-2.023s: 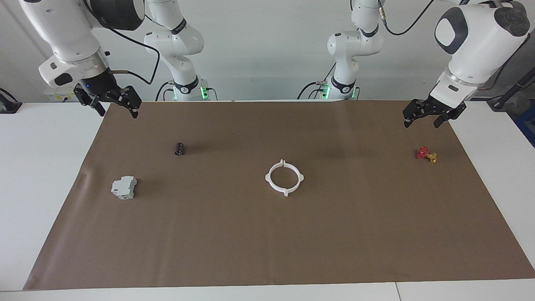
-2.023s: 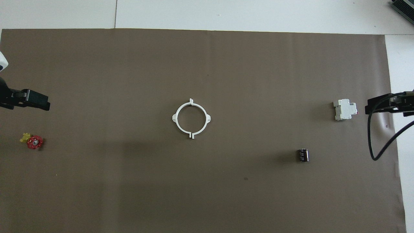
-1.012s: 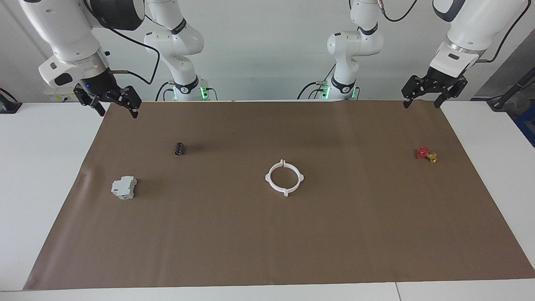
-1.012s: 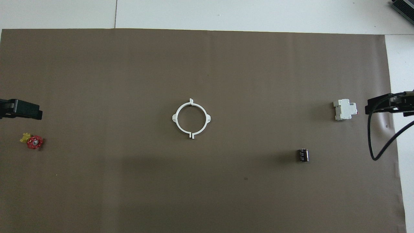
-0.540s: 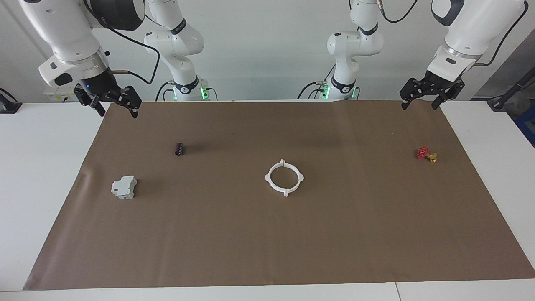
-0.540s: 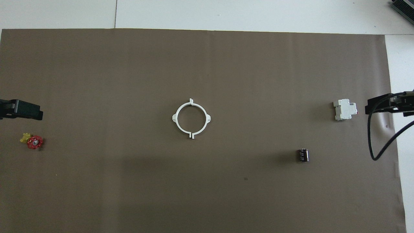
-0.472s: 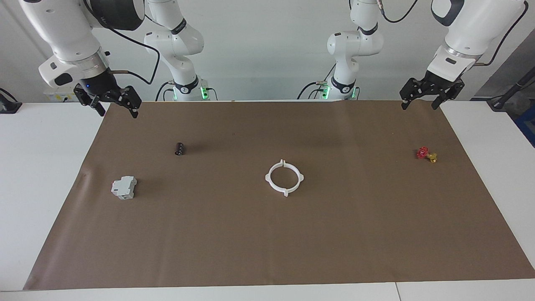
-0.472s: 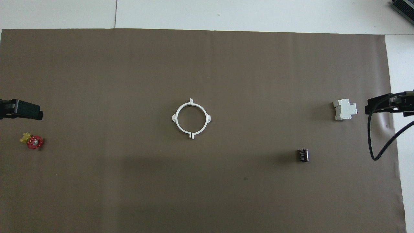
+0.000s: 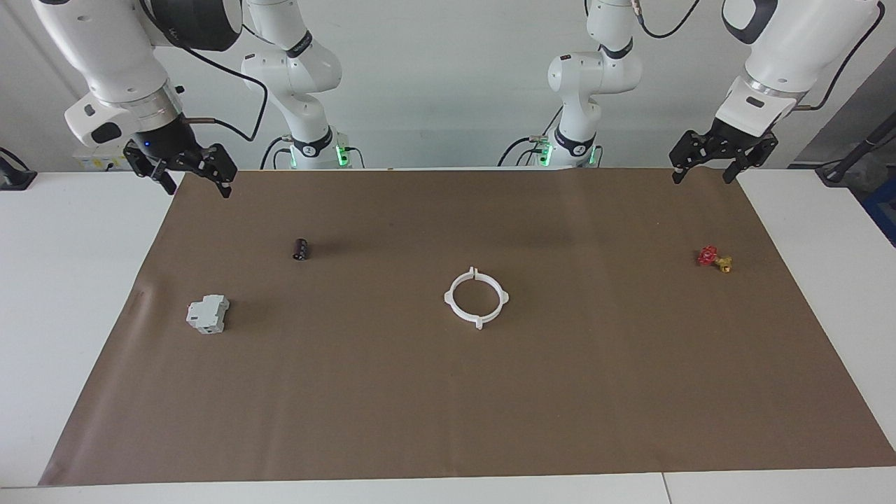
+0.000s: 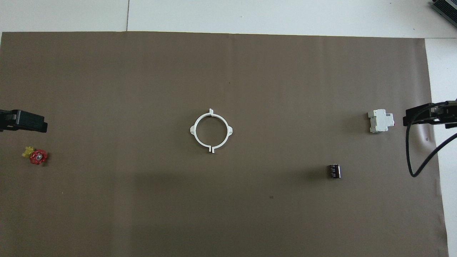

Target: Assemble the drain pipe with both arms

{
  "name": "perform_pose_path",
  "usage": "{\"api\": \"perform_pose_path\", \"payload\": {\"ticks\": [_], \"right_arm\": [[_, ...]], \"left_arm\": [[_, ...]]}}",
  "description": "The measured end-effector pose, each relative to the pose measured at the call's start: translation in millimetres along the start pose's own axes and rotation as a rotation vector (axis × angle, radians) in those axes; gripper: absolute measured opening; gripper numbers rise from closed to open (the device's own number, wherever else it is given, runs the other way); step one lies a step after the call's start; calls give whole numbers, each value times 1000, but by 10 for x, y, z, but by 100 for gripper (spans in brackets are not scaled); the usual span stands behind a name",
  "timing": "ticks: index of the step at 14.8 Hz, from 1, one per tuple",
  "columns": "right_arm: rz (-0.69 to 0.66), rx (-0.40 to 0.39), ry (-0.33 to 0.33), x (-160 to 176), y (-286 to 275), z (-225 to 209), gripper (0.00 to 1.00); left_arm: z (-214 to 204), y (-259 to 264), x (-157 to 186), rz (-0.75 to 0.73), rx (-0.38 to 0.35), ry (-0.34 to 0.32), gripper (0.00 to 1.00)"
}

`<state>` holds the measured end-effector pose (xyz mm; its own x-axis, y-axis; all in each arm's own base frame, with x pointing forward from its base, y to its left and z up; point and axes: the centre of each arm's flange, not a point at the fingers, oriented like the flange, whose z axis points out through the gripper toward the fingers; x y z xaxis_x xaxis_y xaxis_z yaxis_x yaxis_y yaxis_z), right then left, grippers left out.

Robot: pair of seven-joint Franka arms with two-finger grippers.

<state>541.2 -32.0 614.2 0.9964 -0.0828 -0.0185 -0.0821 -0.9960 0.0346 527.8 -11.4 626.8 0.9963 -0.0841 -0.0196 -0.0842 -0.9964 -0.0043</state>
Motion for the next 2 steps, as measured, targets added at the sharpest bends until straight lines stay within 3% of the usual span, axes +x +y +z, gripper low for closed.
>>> {"api": "perform_pose_path", "payload": {"ticks": [2], "right_arm": [[0,0,0,0,0,0,100]], "left_arm": [[0,0,0,0,0,0,100]]}}
